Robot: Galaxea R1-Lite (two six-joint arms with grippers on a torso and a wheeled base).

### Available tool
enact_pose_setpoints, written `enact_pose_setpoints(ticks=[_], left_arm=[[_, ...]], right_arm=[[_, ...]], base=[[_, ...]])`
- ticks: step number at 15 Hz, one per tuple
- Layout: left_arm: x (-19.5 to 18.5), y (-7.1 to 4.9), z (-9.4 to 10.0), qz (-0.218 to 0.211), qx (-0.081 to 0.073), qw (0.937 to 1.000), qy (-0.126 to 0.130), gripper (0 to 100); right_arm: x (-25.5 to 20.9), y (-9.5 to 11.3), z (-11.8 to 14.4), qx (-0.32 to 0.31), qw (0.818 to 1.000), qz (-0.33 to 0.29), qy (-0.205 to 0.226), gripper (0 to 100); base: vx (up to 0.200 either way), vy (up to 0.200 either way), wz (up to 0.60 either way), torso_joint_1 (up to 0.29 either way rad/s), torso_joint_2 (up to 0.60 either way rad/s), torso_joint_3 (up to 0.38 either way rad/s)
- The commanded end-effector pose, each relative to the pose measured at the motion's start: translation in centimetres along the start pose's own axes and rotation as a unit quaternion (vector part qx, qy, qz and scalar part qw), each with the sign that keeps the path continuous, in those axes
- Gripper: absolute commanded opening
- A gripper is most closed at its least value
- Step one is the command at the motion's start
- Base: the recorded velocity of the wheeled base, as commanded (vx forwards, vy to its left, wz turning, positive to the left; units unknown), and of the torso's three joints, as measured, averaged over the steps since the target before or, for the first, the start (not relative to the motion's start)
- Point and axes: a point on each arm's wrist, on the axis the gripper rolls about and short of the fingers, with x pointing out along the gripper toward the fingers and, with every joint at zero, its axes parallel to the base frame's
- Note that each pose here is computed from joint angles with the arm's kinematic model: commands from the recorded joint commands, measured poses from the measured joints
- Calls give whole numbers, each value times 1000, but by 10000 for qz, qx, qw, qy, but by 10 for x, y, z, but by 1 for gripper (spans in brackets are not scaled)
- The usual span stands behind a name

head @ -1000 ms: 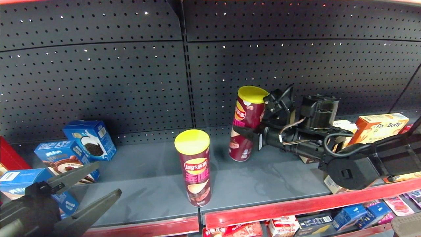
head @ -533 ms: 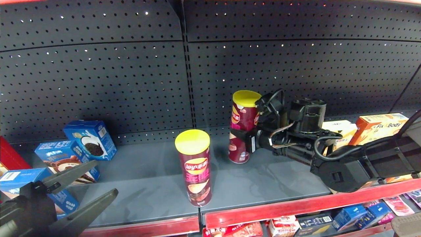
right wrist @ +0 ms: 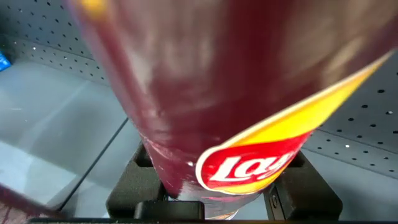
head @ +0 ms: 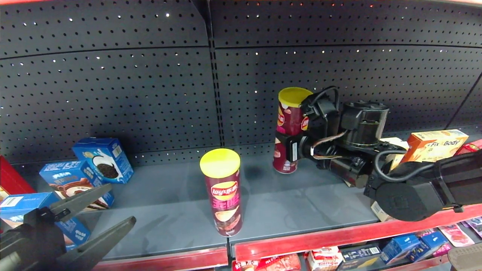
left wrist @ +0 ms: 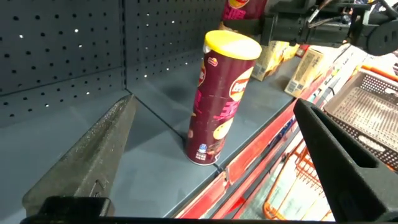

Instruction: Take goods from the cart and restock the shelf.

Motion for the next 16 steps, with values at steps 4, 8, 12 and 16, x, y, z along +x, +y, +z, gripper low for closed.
enact_pose_setpoints(ticks=[4,8,12,16], left_arm=[[1,1,-1,13,-27,10000,31,100],[1,1,-1,10,-41,10000,51,100],[1,1,-2,4,-45,10000,59,100],[1,1,-2,7,-62,10000,71,100]], right_arm=[[-4,9,2,-18,9999,142,13,0],[-3,12,2,-21,9998,182,24,0],[-3,6,-4,-138,9990,416,49,0],[-2,-4,-4,-216,9997,146,-21,0]], base=[[0,0,300,4,1,4],[0,0,600,7,6,4],[0,0,0,0,0,0],[0,0,0,0,0,0]])
